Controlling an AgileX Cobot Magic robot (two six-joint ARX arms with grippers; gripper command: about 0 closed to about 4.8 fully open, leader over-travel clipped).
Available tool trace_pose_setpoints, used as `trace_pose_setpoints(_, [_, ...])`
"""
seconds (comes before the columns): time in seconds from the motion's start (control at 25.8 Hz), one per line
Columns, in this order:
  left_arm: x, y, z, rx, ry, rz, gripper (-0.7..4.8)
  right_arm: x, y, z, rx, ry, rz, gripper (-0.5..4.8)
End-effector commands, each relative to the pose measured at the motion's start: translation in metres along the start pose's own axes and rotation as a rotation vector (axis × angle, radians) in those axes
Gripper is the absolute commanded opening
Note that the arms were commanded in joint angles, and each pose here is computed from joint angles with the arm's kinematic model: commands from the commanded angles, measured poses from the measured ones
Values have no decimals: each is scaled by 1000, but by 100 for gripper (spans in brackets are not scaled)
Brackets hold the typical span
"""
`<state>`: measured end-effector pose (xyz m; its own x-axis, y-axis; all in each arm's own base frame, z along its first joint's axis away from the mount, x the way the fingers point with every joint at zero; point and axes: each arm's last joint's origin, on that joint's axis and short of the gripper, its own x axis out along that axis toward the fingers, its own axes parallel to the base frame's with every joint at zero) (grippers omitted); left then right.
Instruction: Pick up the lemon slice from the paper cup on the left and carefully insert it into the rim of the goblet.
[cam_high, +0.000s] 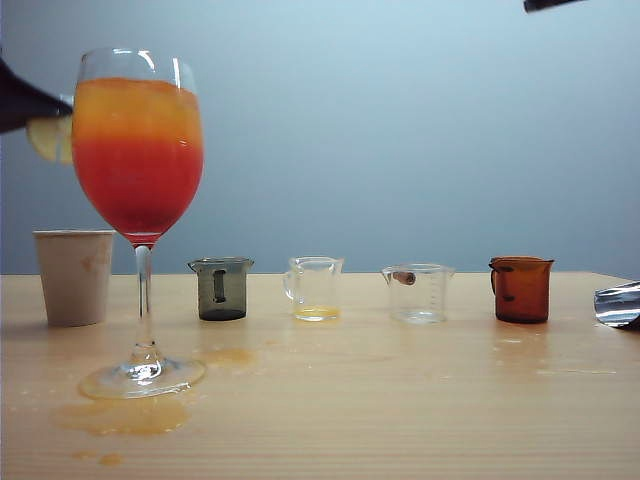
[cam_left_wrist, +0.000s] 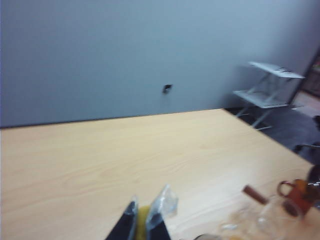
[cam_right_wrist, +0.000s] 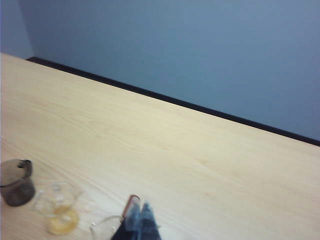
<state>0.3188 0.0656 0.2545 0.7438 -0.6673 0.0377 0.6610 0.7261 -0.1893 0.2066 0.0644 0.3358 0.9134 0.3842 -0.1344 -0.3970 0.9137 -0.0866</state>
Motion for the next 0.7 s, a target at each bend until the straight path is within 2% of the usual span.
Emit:
trace_pose_setpoints(0.04, [-2, -14, 17, -17, -13, -89, -5, -3, 6, 11, 49, 22, 40, -5])
trace_pose_setpoints(0.23, [4, -52, 41, 17, -40, -163, -5, -6, 28, 20, 44, 42, 136, -5])
trace_pose_setpoints(0.35, [-1, -75, 54, 14, -26, -194, -5, -12, 35, 22, 83, 73, 173, -5])
trace_pose_setpoints(0.43, [-13, -93, 62, -31, 8, -196, -5, -21, 38, 26, 85, 50, 191, -5])
trace_pose_setpoints(0.5, [-20, -103, 63, -30, 46, -238, -5, -25, 38, 28, 108, 40, 197, -5])
trace_pose_setpoints(0.58, [-25, -115, 58, -31, 104, -246, -5, -28, 39, 28, 149, 96, 239, -5])
trace_pose_setpoints(0.7, [-25, -131, 53, -10, 153, -258, -5, -30, 46, 25, 143, 134, 276, -5])
